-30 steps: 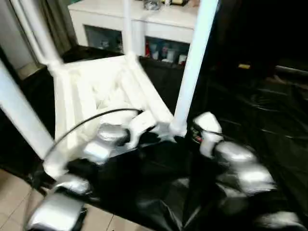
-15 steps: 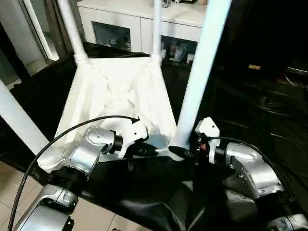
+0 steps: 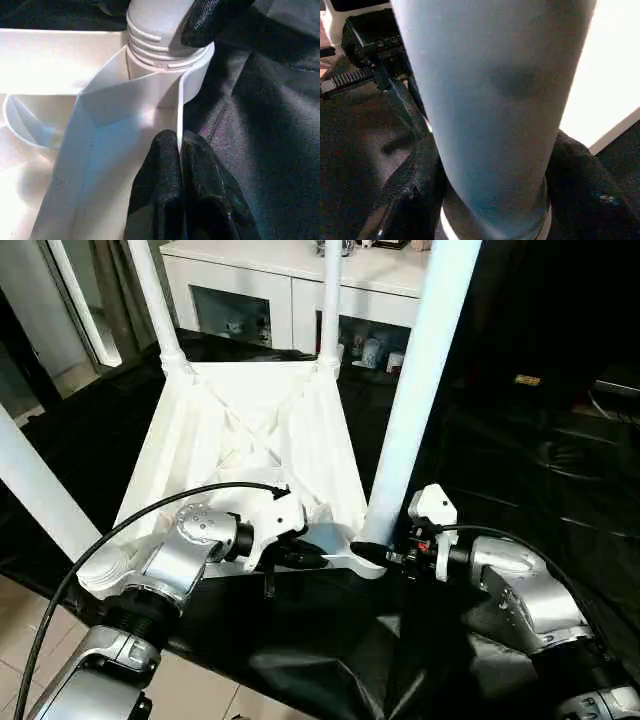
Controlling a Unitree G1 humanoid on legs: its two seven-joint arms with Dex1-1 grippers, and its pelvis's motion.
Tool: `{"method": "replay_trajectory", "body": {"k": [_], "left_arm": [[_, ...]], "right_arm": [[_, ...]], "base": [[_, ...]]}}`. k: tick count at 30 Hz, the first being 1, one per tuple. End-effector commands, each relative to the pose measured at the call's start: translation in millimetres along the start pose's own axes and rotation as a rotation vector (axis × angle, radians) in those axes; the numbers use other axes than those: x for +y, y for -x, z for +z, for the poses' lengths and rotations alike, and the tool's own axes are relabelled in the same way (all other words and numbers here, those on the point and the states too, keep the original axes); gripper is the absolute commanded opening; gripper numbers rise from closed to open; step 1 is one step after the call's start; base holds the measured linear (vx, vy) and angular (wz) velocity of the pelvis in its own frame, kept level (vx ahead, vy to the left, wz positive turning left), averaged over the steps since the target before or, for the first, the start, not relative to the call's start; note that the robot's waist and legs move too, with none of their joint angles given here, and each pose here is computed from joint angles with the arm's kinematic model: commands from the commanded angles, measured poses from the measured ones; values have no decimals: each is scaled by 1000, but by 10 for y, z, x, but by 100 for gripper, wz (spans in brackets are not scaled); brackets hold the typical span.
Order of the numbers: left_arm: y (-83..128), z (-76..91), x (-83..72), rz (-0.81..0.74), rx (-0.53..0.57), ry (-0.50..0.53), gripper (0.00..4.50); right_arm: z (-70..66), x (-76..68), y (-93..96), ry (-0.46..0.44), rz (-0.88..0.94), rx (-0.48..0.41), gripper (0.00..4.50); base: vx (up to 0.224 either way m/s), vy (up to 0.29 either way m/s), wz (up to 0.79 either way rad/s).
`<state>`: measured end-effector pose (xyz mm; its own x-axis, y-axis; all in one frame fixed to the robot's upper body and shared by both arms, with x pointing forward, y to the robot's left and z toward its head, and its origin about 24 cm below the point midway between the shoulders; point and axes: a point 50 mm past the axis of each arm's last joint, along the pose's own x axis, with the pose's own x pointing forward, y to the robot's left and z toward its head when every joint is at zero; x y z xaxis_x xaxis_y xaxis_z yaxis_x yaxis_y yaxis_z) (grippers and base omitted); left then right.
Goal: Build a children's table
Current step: Rotate leg to tighten
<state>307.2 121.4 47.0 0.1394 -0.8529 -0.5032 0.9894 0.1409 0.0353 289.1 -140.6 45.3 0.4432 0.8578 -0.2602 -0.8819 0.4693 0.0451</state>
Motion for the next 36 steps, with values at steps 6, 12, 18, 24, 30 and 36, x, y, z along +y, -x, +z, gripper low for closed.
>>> {"method": "replay_trajectory", "body": {"k": [6,12,18,24,30,36], "left_arm": [[-161,16,101,171,-63,102,0],[-407,124,317,468,-27,183,0],[-499,196,327,469,-17,151,0],[-487,201,308,413,-25,106,0],[-417,171,265,332,-44,72,0],[-268,140,105,90,-118,25,0]], "right_arm": [[-291,-111,-56,-133,-323,58,242],[-461,-66,-310,-294,-707,87,234],[-390,-6,-510,-295,-712,60,234],[-257,-106,-483,-249,-706,-6,283],[-100,-229,-341,-137,-584,-16,328],[-22,-154,-38,-7,-211,24,328]], "base": [[0,0,0],[0,0,0],[0,0,0],[0,0,0],[0,0,0],[0,0,0]]}}
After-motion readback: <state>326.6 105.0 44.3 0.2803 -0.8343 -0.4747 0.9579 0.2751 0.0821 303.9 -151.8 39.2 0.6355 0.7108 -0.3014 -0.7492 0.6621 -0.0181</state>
